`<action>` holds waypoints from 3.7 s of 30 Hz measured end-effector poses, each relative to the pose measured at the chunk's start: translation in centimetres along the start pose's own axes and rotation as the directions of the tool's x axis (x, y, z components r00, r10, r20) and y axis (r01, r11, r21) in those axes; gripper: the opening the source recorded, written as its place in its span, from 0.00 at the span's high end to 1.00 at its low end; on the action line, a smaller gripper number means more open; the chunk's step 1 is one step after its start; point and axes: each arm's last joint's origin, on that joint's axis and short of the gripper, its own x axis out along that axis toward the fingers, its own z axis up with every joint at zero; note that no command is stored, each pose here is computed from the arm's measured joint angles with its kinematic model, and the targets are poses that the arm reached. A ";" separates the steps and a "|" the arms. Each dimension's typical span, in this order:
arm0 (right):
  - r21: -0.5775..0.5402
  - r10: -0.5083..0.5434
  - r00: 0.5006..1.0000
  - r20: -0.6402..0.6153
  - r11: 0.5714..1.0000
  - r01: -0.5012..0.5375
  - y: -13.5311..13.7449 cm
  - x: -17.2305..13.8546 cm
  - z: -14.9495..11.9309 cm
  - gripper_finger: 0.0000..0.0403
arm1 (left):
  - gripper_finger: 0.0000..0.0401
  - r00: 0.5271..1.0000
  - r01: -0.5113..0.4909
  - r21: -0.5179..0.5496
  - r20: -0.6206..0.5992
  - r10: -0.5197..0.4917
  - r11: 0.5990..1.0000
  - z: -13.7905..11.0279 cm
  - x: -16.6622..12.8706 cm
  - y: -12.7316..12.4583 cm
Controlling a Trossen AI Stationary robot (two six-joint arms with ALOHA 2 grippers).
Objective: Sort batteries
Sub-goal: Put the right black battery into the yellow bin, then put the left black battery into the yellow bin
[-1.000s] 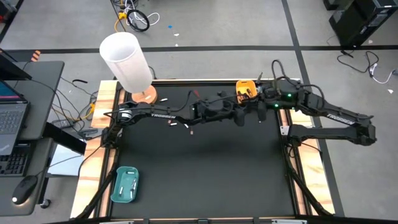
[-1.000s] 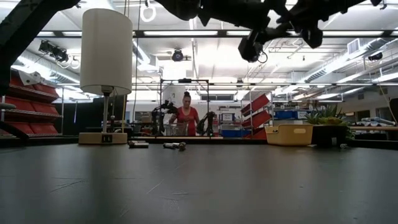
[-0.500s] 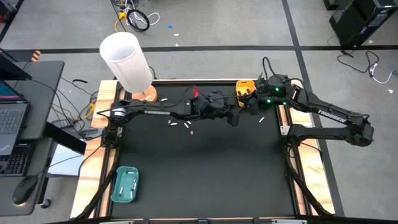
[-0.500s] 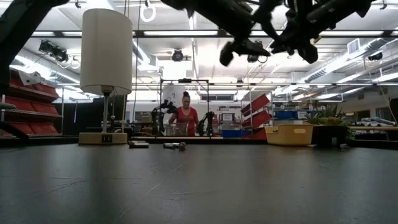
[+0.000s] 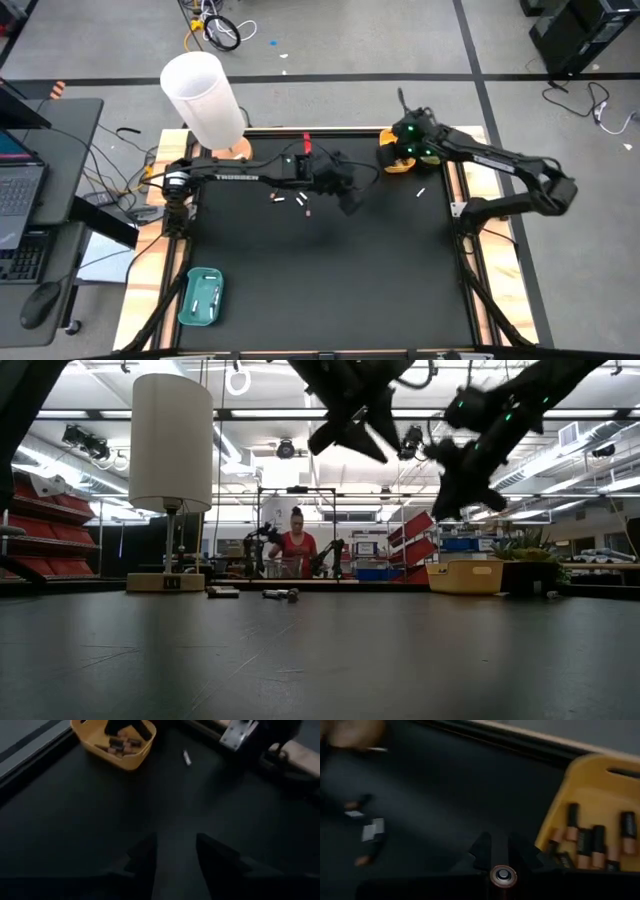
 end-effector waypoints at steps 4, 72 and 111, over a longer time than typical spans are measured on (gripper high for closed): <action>0.033 -0.109 0.992 -0.058 0.993 0.111 -1.5 2.5 -0.1 0.92 | 0.65 1.000 -0.002 0.019 -0.011 0.002 1.000 -0.3 -0.2 -0.4; -0.300 0.503 0.840 0.203 0.849 -0.436 12.3 -8.6 -4.4 0.78 | 0.95 0.977 -0.056 -0.259 0.182 0.106 0.964 -13.1 -17.0 10.0; -0.276 0.661 0.733 0.161 0.743 -0.609 14.8 -8.6 -5.1 0.78 | 0.55 0.912 -0.400 -0.430 -0.274 0.305 0.809 -17.0 -2.1 15.4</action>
